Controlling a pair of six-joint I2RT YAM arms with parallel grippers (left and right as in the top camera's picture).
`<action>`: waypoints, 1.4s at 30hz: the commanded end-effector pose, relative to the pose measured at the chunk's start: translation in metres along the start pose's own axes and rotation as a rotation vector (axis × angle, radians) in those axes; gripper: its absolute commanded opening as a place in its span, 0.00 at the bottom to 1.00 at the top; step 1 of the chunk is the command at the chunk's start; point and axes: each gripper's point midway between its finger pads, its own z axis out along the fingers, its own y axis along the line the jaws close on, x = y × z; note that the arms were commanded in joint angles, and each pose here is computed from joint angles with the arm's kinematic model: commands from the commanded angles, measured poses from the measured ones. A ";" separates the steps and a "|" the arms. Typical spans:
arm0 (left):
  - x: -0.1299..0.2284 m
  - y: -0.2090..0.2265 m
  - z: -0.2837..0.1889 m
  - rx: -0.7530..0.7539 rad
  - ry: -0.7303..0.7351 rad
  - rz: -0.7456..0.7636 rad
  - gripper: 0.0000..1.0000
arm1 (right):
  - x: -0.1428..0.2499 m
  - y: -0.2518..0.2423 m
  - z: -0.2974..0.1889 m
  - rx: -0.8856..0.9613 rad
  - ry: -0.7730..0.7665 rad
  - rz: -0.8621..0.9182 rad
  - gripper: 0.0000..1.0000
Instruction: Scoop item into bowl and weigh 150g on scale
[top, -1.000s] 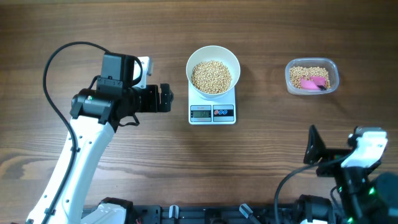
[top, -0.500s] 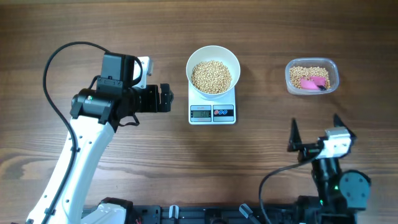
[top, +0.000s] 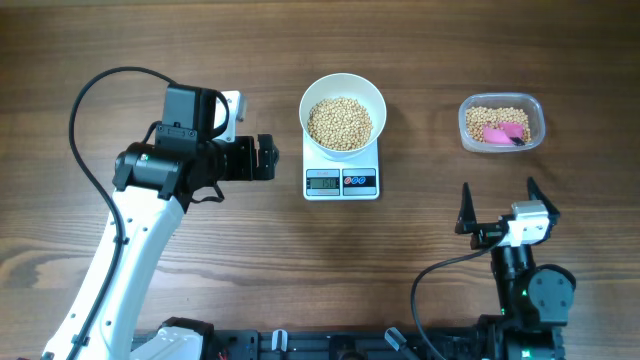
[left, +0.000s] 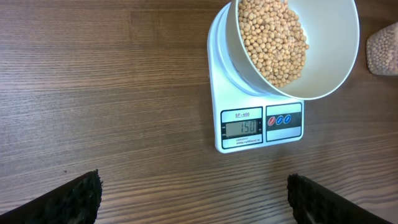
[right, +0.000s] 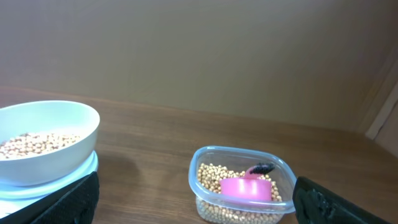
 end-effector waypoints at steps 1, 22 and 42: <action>-0.007 0.000 -0.005 -0.001 -0.023 -0.006 1.00 | 0.008 -0.002 0.002 0.022 -0.009 -0.002 1.00; -0.007 0.000 -0.005 -0.001 -0.022 -0.005 1.00 | 0.013 -0.007 0.002 0.053 0.000 0.048 1.00; -0.007 0.000 -0.005 -0.001 -0.023 -0.006 1.00 | 0.013 -0.007 0.002 0.053 0.000 0.049 1.00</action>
